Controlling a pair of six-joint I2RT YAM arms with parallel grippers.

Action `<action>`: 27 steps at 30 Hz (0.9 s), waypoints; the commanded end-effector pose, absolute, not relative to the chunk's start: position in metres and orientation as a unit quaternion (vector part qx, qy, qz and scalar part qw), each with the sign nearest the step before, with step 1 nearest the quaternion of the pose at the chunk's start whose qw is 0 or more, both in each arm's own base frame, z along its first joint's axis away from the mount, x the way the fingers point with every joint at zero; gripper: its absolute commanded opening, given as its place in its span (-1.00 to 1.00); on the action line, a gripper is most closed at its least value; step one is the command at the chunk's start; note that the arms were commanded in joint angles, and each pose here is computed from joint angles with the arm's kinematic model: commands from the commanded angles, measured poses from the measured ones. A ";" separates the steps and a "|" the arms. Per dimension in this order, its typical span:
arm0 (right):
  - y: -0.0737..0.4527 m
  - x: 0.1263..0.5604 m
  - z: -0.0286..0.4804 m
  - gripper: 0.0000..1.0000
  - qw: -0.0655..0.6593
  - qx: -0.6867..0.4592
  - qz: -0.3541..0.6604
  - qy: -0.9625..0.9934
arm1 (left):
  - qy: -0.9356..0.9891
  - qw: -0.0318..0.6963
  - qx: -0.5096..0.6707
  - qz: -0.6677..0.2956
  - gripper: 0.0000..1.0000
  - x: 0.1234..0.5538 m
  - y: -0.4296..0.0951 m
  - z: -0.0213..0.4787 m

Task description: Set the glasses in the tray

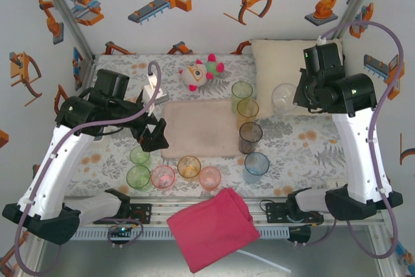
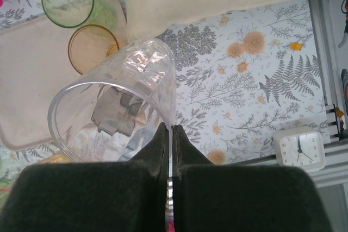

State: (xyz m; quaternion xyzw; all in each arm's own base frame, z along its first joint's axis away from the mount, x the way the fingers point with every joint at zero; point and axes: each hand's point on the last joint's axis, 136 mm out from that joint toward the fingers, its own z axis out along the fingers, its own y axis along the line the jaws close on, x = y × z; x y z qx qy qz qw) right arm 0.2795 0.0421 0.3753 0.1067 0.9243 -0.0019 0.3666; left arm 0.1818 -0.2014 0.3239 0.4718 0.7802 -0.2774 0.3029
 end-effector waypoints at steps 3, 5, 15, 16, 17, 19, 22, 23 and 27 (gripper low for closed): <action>0.054 0.284 0.398 -1.00 0.400 0.095 0.021 0.911 | 0.780 0.299 0.472 -0.282 0.94 0.184 -0.205 0.325; 0.058 0.286 0.400 -1.00 0.403 0.095 0.027 0.910 | 0.781 0.297 0.470 -0.284 0.94 0.185 -0.206 0.325; 0.088 0.286 0.408 -1.00 0.414 0.075 0.057 0.905 | 0.788 0.299 0.459 -0.280 0.94 0.189 -0.205 0.327; 0.093 0.285 0.409 -1.00 0.416 0.069 0.057 0.905 | 0.789 0.299 0.457 -0.282 0.94 0.190 -0.206 0.328; 0.098 0.284 0.411 -1.00 0.417 0.061 0.051 0.905 | 0.789 0.299 0.455 -0.284 0.94 0.190 -0.206 0.328; 0.107 0.283 0.412 -1.00 0.417 0.048 0.048 0.906 | 0.790 0.296 0.452 -0.288 0.94 0.189 -0.207 0.328; 0.123 0.281 0.415 -1.00 0.419 0.030 0.049 0.906 | 0.791 0.295 0.449 -0.293 0.94 0.188 -0.207 0.327; 0.129 0.280 0.415 -1.00 0.420 0.026 0.051 0.905 | 0.791 0.295 0.448 -0.293 0.94 0.188 -0.206 0.327; 0.151 0.278 0.410 -1.00 0.417 0.009 0.064 0.907 | 0.791 0.300 0.444 -0.294 0.94 0.187 -0.205 0.329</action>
